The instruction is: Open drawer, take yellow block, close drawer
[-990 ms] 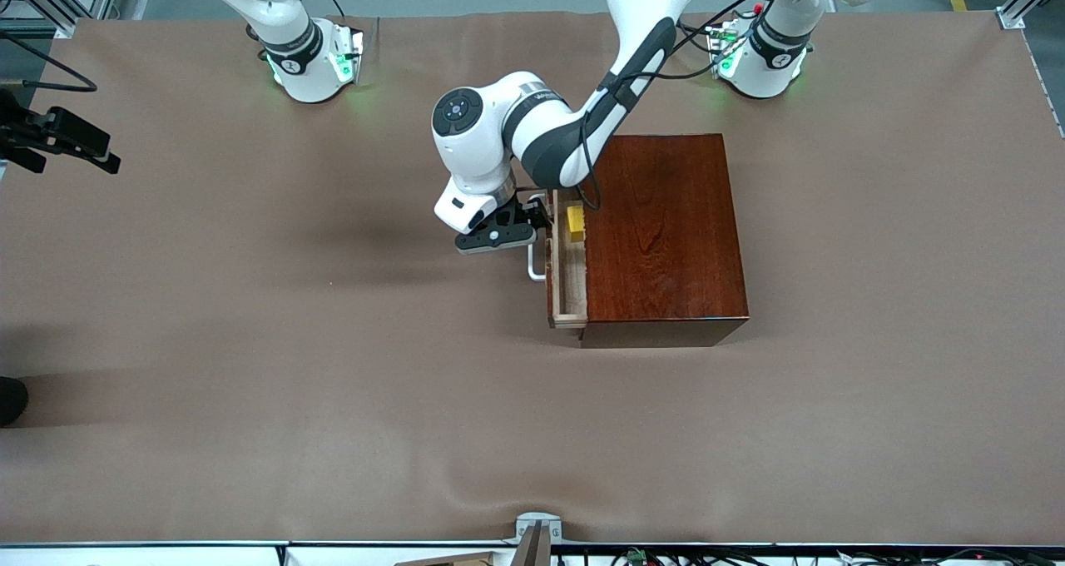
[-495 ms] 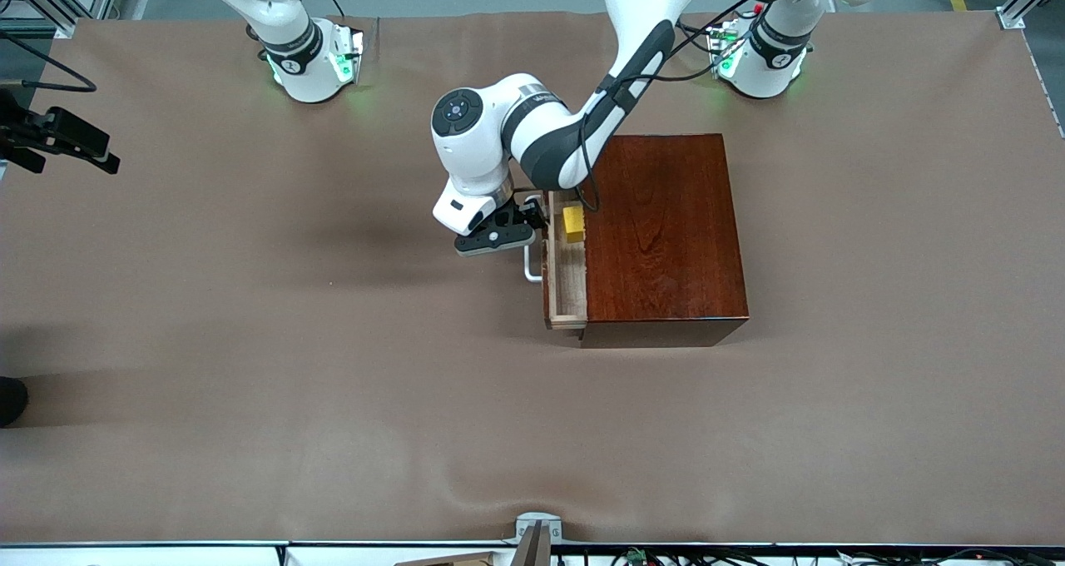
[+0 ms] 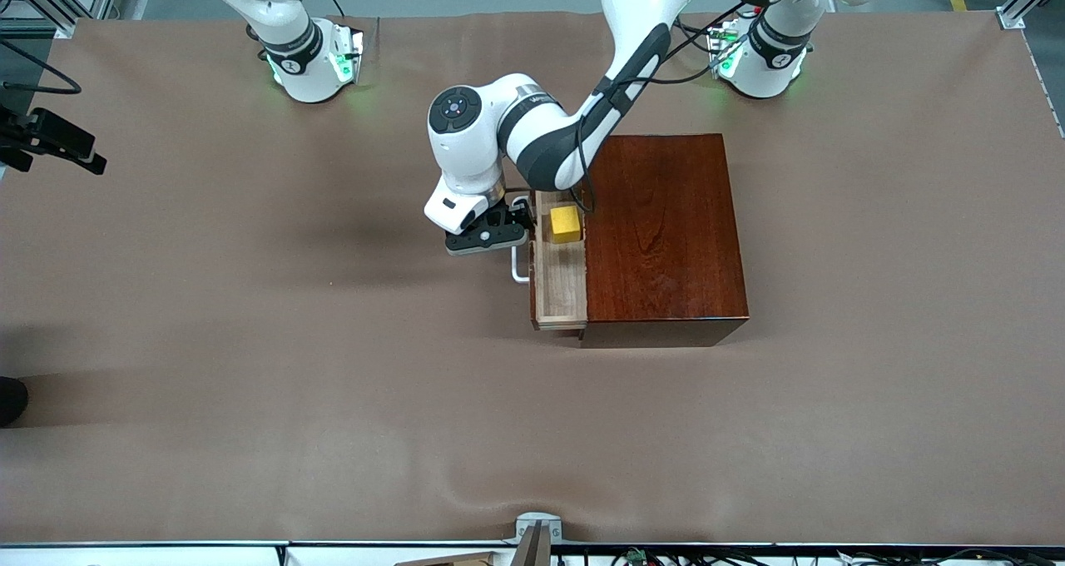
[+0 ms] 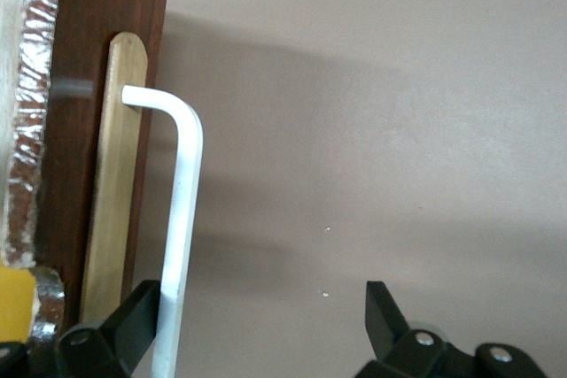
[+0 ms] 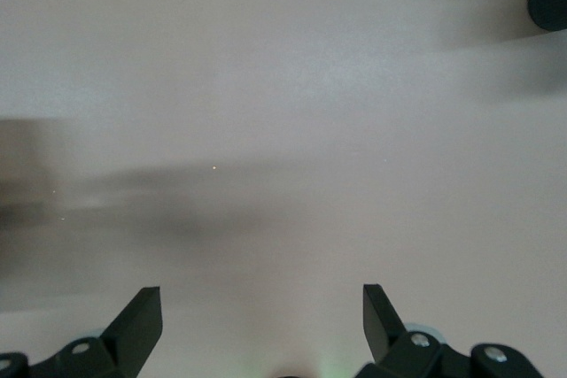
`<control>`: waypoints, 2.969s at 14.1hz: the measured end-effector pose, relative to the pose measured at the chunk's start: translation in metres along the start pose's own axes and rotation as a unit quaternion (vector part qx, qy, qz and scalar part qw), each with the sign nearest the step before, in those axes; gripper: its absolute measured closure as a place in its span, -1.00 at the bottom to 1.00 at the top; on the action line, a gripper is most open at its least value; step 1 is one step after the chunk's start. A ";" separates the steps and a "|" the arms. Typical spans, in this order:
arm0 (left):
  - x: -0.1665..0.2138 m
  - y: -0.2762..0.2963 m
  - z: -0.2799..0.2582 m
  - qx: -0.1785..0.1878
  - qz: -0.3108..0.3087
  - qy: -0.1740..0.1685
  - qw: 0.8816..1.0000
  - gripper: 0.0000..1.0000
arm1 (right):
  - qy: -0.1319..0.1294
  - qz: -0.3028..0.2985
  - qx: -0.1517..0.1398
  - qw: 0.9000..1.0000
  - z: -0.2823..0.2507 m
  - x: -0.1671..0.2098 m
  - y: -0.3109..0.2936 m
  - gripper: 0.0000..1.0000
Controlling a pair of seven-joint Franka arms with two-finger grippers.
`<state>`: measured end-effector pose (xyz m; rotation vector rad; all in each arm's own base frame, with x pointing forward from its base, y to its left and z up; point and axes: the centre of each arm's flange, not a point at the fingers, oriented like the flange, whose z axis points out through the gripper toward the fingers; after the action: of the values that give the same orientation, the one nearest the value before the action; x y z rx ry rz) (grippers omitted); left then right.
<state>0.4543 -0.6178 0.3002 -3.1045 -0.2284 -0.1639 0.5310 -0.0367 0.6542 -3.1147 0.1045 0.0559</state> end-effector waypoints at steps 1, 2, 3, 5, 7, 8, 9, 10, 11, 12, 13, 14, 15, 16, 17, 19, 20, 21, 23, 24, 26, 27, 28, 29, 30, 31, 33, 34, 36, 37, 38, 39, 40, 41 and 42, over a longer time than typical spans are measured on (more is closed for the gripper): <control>0.000 0.000 0.000 0.000 0.000 0.000 1.000 -1.00 | 0.000 0.000 0.000 1.000 0.000 0.000 0.000 -1.00; -0.001 0.001 0.000 -0.001 -0.001 0.001 1.000 -1.00 | 0.000 0.000 0.000 1.000 0.000 0.000 0.000 -1.00; -0.001 0.002 -0.001 -0.005 -0.004 0.002 1.000 -1.00 | 0.000 0.000 0.000 1.000 0.000 0.000 0.000 -1.00; -0.004 0.005 -0.001 -0.011 -0.007 0.005 1.000 -1.00 | 0.001 0.000 0.000 1.000 0.000 0.000 0.000 -1.00; -0.006 0.008 -0.002 -0.015 -0.005 0.007 1.000 -1.00 | 0.001 0.000 0.000 1.000 0.000 0.000 0.000 -1.00; -0.008 0.009 -0.002 -0.018 -0.004 0.008 1.000 -1.00 | 0.001 0.000 0.000 1.000 0.000 0.000 0.000 -1.00; -0.009 0.011 -0.002 -0.021 -0.004 0.009 1.000 -1.00 | 0.001 0.000 0.000 1.000 0.000 0.000 0.000 -1.00; -0.010 0.013 -0.003 -0.026 -0.004 0.011 1.000 -1.00 | 0.001 0.000 0.000 1.000 0.000 0.000 0.000 -1.00; -0.011 0.014 -0.003 -0.029 -0.006 0.012 0.999 -1.00 | 0.001 0.000 0.000 1.000 0.000 0.001 0.000 -1.00; -0.013 0.015 -0.004 -0.031 -0.008 0.013 0.999 -1.00 | 0.001 0.000 0.000 1.000 0.000 0.001 0.000 -1.00; -0.013 0.016 -0.006 -0.033 -0.009 0.014 0.999 -1.00 | 0.001 0.000 0.000 1.000 0.001 0.001 0.000 -1.00; -0.012 0.017 -0.007 -0.035 -0.009 0.015 0.999 -1.00 | 0.001 0.001 -0.001 1.000 0.001 0.002 0.000 -1.00; -0.011 0.017 -0.009 -0.037 -0.010 0.016 0.999 -1.00 | 0.000 0.001 -0.003 1.000 0.003 0.003 0.001 -1.00; -0.010 0.017 -0.011 -0.038 -0.011 0.018 0.999 -1.00 | -0.002 0.002 -0.007 1.000 0.004 0.004 0.002 -1.00; -0.007 0.017 -0.015 -0.042 -0.013 0.021 0.999 -1.00 | -0.003 0.003 -0.014 1.000 0.006 0.005 0.004 -1.00; 0.000 0.018 -0.031 -0.052 -0.017 0.030 0.998 -1.00 | -0.004 0.004 -0.025 1.000 0.009 0.008 0.006 -1.00; 0.007 0.015 -0.044 -0.054 -0.021 0.035 0.998 -1.00 | -0.005 0.004 -0.026 1.000 0.011 0.009 0.007 -1.00; 0.016 0.009 -0.062 -0.052 -0.029 0.041 0.997 -1.00 | -0.005 0.004 -0.027 1.000 0.012 0.010 0.007 -1.00; 0.046 -0.017 -0.118 -0.050 -0.052 0.055 0.996 -1.00 | -0.007 0.005 -0.028 1.000 0.015 0.012 0.007 -1.00; 0.066 -0.040 -0.151 -0.046 -0.065 0.057 0.995 -1.00 | -0.008 0.007 -0.028 1.000 0.019 0.016 0.008 -1.00; 0.113 -0.102 -0.208 -0.030 -0.083 0.053 0.995 -1.00 | -0.019 0.015 -0.028 0.999 0.036 0.027 0.015 -1.00; 0.136 -0.137 -0.230 -0.020 -0.091 0.048 0.995 -1.00 | -0.027 0.020 -0.028 0.999 0.046 0.033 0.020 -1.00; 0.157 -0.171 -0.246 -0.010 -0.095 0.042 0.995 -1.00 | -0.034 0.023 -0.028 0.999 0.054 0.037 0.024 -1.00; 0.176 -0.204 -0.257 0.000 -0.092 0.035 0.995 -1.00 | -0.039 0.030 -0.027 0.998 0.060 0.040 0.024 -1.00; 0.192 -0.234 -0.263 0.011 -0.086 0.026 0.996 -1.00 | -0.042 0.047 -0.028 0.998 0.063 0.042 0.021 -1.00; 0.205 -0.261 -0.266 0.022 -0.080 0.016 0.996 -1.00 | -0.043 0.070 -0.027 0.996 0.065 0.042 0.016 -1.00; 0.226 -0.308 -0.269 0.039 -0.069 -0.004 0.997 -1.00 | -0.054 0.110 -0.025 0.992 0.067 0.039 -0.005 -1.00; 0.233 -0.328 -0.270 0.046 -0.061 -0.015 0.997 -1.00 | -0.062 0.131 -0.021 0.989 0.068 0.037 -0.018 -1.00; 0.246 -0.373 -0.272 0.053 -0.044 -0.033 0.997 -1.00 | -0.075 0.177 -0.018 0.981 0.071 0.033 -0.046 -1.00; 0.249 -0.394 -0.274 0.053 -0.032 -0.039 0.997 -1.00 | -0.076 0.197 -0.020 0.977 0.071 0.031 -0.060 -1.00; 0.251 -0.415 -0.275 0.053 -0.016 -0.047 0.997 -1.00 | -0.076 0.215 -0.023 0.973 0.072 0.030 -0.074 -1.00; 0.251 -0.433 -0.275 0.052 -0.004 -0.054 0.997 -1.00 | -0.076 0.231 -0.024 0.970 0.072 0.028 -0.084 -1.00; 0.249 -0.450 -0.275 0.051 0.004 -0.062 0.997 -1.00 | -0.077 0.245 -0.022 0.966 0.072 0.027 -0.092 -1.00; 0.246 -0.467 -0.275 0.048 0.009 -0.069 0.996 -1.00 | -0.079 0.257 -0.018 0.963 0.072 0.027 -0.095 -1.00; 0.242 -0.484 -0.275 0.043 0.017 -0.074 0.996 -1.00 | -0.082 0.268 -0.014 0.960 0.074 0.027 -0.098 -1.00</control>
<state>0.5925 -0.1127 0.6078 -3.0353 -0.1797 0.0754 0.5618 0.0610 0.5817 -2.9880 0.9422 0.3248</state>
